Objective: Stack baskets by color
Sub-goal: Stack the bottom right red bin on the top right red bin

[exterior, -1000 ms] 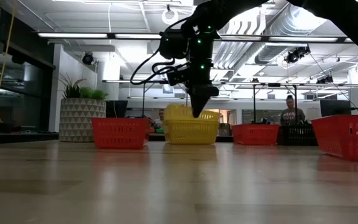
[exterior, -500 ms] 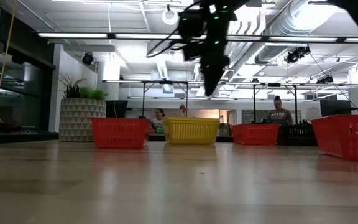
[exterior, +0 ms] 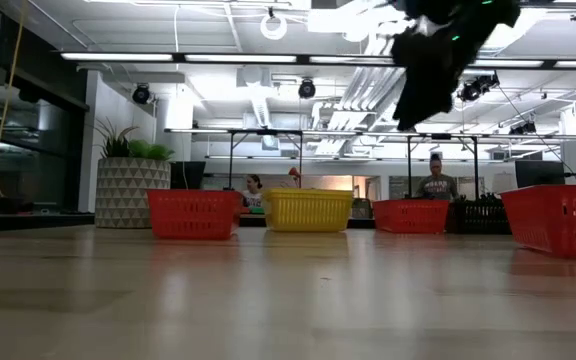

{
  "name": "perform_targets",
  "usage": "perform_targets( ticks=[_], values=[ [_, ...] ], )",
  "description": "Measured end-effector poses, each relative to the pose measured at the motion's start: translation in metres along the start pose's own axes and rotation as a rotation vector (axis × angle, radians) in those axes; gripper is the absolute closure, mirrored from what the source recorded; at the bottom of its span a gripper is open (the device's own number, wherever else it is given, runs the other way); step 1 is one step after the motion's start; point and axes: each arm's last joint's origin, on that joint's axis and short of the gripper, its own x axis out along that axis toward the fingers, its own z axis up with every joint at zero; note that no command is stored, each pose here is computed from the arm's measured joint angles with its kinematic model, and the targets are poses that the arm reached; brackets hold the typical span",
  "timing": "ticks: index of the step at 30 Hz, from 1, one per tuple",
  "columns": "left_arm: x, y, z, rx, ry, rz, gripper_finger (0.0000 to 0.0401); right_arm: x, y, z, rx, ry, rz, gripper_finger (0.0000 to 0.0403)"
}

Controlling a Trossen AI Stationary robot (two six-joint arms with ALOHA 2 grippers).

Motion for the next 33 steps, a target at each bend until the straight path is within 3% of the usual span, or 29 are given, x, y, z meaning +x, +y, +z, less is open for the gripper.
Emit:
perform_targets(
  ticks=[4, 9, 15, 25, 28, 33],
  values=[
    [0.000, 0.001, -0.004, 0.022, 0.046, 0.012, 0.0400, -0.022, 0.012, -0.014, 0.146, -0.335, 0.150, 0.0208],
    [0.000, 0.003, -0.010, 0.086, 0.104, 0.028, 0.0400, -0.048, 0.024, -0.018, 0.170, -0.742, 0.363, 0.0208],
    [-0.001, 0.003, -0.011, 0.090, 0.114, 0.034, 0.0400, -0.062, 0.030, -0.022, 0.109, -0.830, 0.412, 0.0208],
    [-0.001, 0.003, -0.011, 0.079, 0.113, 0.034, 0.0400, -0.064, 0.032, -0.021, 0.128, -0.776, 0.454, 0.0208],
    [-0.001, 0.003, -0.011, 0.079, 0.113, 0.034, 0.0400, -0.071, 0.038, -0.020, 0.083, -0.590, 0.437, 0.0208],
    [-0.001, 0.003, -0.011, 0.071, 0.113, 0.034, 0.0400, -0.082, 0.044, -0.037, 0.018, -0.104, 0.314, 0.0208]
  ],
)
